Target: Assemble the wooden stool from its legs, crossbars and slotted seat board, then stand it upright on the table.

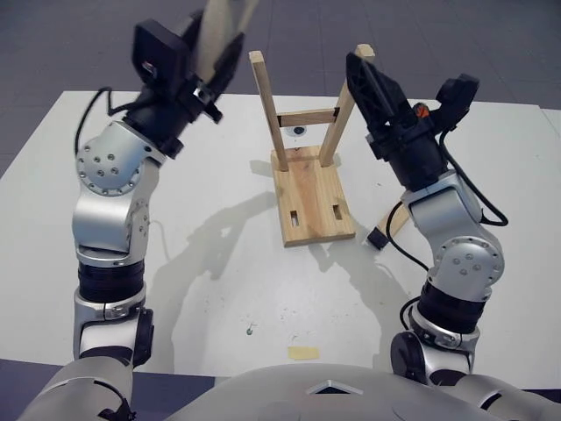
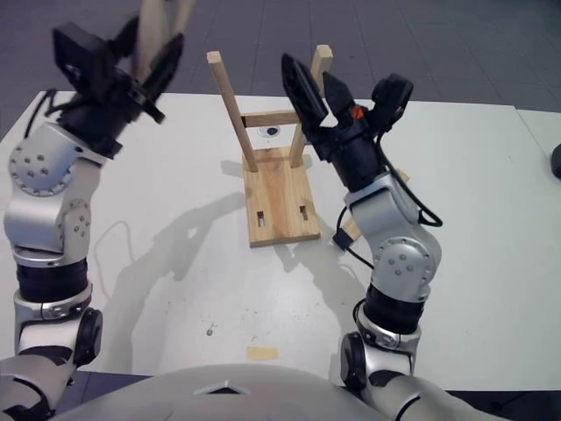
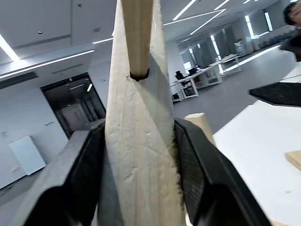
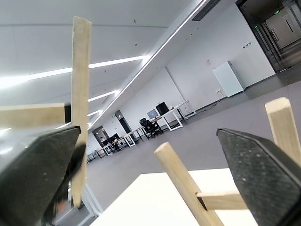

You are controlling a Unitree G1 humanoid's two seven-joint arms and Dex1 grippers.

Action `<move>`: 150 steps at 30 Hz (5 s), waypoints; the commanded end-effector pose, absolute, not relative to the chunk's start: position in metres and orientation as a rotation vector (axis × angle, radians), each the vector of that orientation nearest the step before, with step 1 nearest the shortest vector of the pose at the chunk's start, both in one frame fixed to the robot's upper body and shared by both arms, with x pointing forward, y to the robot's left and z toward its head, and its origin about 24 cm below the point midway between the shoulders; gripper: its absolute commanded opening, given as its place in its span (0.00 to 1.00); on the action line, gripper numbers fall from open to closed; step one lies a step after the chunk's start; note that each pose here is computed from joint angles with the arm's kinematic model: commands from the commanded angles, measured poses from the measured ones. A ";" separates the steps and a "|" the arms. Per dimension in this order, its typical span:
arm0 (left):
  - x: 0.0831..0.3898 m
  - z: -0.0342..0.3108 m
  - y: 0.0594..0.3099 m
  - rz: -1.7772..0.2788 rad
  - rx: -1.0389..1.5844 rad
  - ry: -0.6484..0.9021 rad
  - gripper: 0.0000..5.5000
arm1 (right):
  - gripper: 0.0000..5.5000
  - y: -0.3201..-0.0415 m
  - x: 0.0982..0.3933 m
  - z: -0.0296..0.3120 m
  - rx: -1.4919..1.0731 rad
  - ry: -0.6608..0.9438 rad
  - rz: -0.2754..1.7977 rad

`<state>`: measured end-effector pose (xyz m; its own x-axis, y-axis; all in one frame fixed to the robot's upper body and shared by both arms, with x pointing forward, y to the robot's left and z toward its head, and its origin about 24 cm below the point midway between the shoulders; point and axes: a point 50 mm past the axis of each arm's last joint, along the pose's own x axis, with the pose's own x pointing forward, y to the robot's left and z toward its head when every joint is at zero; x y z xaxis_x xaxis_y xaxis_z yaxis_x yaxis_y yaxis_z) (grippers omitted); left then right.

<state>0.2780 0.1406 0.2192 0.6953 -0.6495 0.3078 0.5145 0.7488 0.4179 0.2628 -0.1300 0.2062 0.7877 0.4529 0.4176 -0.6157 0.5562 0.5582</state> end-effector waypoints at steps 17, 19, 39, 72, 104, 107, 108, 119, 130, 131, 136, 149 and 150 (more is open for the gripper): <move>0.254 0.155 0.107 -0.971 0.269 -0.213 0.37 | 0.59 -0.129 0.251 0.177 1.056 -0.017 0.725; 0.254 0.155 0.107 -0.976 0.272 -0.209 0.37 | 0.53 -0.129 0.250 0.177 1.056 -0.017 0.730; 0.247 0.150 0.102 -1.012 0.256 -0.177 0.37 | 0.19 -0.134 0.252 0.167 0.964 -0.061 0.606; 0.265 0.149 0.145 -0.670 0.154 -0.132 0.98 | 0.18 -0.205 0.230 0.116 0.528 -0.015 0.113; 0.302 0.181 0.164 -0.537 0.143 -0.246 0.98 | 0.18 -0.151 0.231 0.102 0.184 0.069 0.311; 0.301 0.178 0.163 -0.546 0.149 -0.239 0.98 | 0.27 -0.149 0.233 0.111 0.182 0.029 0.326; 0.301 0.177 0.162 -0.546 0.150 -0.235 0.98 | 0.29 -0.148 0.234 0.113 0.170 0.023 0.330; 0.293 0.171 0.155 -0.524 0.117 -0.247 0.98 | 0.61 -0.144 0.253 0.179 0.234 -0.242 0.430; 0.289 0.170 0.160 -0.492 0.117 -0.240 0.98 | 0.93 -0.201 0.255 0.222 0.551 -0.468 0.177; 0.287 0.169 0.161 -0.488 0.116 -0.237 0.98 | 0.95 -0.211 0.258 0.222 0.595 -0.472 0.122; 0.285 0.169 0.162 -0.474 0.114 -0.235 0.98 | 0.98 -0.243 0.263 0.179 0.405 -0.228 -0.152; 0.284 0.160 0.160 -0.502 0.122 -0.191 0.98 | 0.98 -0.195 0.235 0.071 0.198 0.501 -0.152; 0.284 0.159 0.160 -0.504 0.125 -0.186 0.98 | 0.98 -0.191 0.236 0.071 0.189 0.512 -0.152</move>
